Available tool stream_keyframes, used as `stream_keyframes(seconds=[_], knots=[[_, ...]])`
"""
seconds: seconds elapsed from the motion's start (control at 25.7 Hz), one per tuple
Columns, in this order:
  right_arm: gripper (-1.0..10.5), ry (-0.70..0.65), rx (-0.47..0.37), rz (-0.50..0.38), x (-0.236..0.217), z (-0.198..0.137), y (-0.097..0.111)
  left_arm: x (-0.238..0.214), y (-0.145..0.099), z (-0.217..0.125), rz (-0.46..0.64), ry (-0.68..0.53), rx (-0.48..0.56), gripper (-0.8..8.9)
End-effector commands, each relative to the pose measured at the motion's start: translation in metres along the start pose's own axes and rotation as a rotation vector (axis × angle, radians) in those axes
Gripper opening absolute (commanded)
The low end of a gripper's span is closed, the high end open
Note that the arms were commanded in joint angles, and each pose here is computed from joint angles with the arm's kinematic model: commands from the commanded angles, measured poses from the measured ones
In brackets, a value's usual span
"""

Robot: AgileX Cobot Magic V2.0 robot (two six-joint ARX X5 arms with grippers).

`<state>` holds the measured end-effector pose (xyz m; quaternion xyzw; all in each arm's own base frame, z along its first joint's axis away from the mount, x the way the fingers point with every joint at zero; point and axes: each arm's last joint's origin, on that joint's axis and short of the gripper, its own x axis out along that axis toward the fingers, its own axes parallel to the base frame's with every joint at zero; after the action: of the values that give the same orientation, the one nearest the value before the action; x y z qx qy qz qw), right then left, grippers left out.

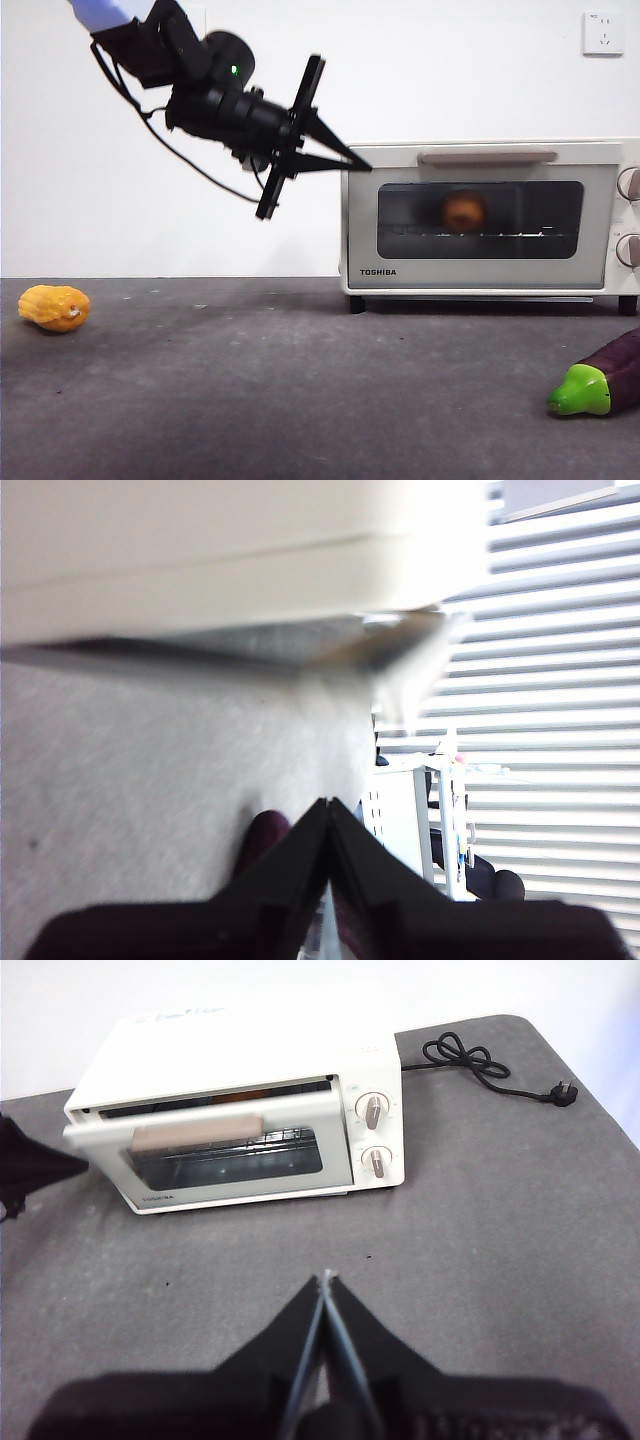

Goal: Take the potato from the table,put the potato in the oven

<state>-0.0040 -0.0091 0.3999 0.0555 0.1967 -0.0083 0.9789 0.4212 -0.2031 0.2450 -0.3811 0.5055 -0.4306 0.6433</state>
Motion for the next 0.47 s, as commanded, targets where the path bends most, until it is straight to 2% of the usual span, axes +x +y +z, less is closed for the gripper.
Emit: stream_keyframes(seconds=[0.04, 0.27, 0.47], knots=[[0.0, -0.019, 0.012, 0.0, -0.002, 0.001, -0.001, 0.0, -0.001, 0.002, -0.009, 0.002, 0.004, -0.06], [0.0, -0.018, 0.011, 0.0, -0.002, 0.001, -0.001, 0.001, -0.002, 0.001, -0.028, 0.026, 0.007, -0.06], [0.0, -0.015, 0.012, 0.002, -0.002, 0.001, 0.0, -0.005, -0.018, -0.006, -0.079, 0.084, 0.1, -0.05]])
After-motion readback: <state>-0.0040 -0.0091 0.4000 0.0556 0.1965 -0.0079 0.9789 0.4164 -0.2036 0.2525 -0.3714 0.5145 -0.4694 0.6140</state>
